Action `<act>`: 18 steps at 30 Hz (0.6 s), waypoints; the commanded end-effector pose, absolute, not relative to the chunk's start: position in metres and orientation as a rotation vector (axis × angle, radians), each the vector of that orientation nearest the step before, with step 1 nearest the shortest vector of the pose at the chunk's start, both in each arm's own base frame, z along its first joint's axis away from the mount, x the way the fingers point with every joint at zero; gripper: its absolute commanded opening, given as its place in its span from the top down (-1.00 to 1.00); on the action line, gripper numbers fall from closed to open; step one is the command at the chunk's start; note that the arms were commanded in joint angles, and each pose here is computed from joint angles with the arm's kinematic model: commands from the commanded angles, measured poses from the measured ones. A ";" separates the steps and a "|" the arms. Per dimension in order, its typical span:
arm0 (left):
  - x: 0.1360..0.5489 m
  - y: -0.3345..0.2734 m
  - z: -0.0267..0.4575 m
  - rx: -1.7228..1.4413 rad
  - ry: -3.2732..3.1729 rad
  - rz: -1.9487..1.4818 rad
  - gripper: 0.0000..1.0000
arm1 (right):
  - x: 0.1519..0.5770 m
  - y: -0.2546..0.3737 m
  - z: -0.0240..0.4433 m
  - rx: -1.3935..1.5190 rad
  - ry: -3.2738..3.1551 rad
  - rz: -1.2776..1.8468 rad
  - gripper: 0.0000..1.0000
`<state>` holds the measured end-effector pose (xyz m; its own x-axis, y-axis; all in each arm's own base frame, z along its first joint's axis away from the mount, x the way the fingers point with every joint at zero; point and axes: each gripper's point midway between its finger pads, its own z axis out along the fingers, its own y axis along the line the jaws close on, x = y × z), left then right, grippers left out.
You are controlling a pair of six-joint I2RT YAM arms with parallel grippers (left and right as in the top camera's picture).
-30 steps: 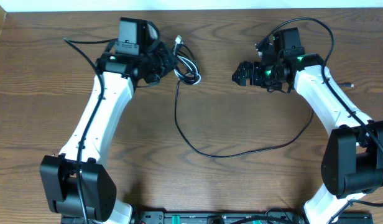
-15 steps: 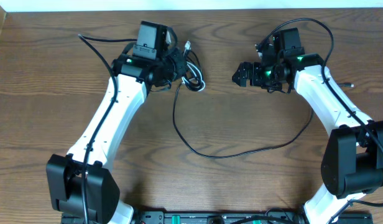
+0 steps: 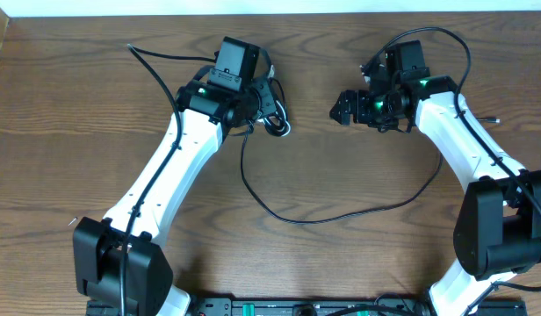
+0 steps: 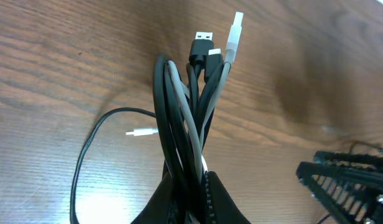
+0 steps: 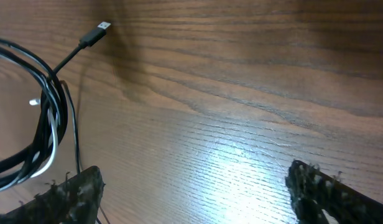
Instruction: Untangle cables
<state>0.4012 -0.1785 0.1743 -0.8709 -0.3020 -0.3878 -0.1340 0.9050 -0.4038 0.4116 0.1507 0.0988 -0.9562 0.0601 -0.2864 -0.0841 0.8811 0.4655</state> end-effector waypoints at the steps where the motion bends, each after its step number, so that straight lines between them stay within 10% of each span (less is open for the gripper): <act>1: 0.404 -0.175 0.182 -0.234 2.593 -0.440 0.85 | 0.411 0.155 0.110 -0.067 2.728 0.708 -0.79; 18: 0.401 -0.204 0.192 -0.109 2.579 -0.646 0.85 | 0.406 0.182 0.218 -0.206 2.441 0.837 -0.83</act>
<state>0.4017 -0.1876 0.1776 -0.8789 -0.2129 -0.4269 -0.0317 0.9189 -0.3931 0.4087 0.1703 0.2205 -0.8259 0.0326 -0.5629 -0.3074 0.8109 0.4979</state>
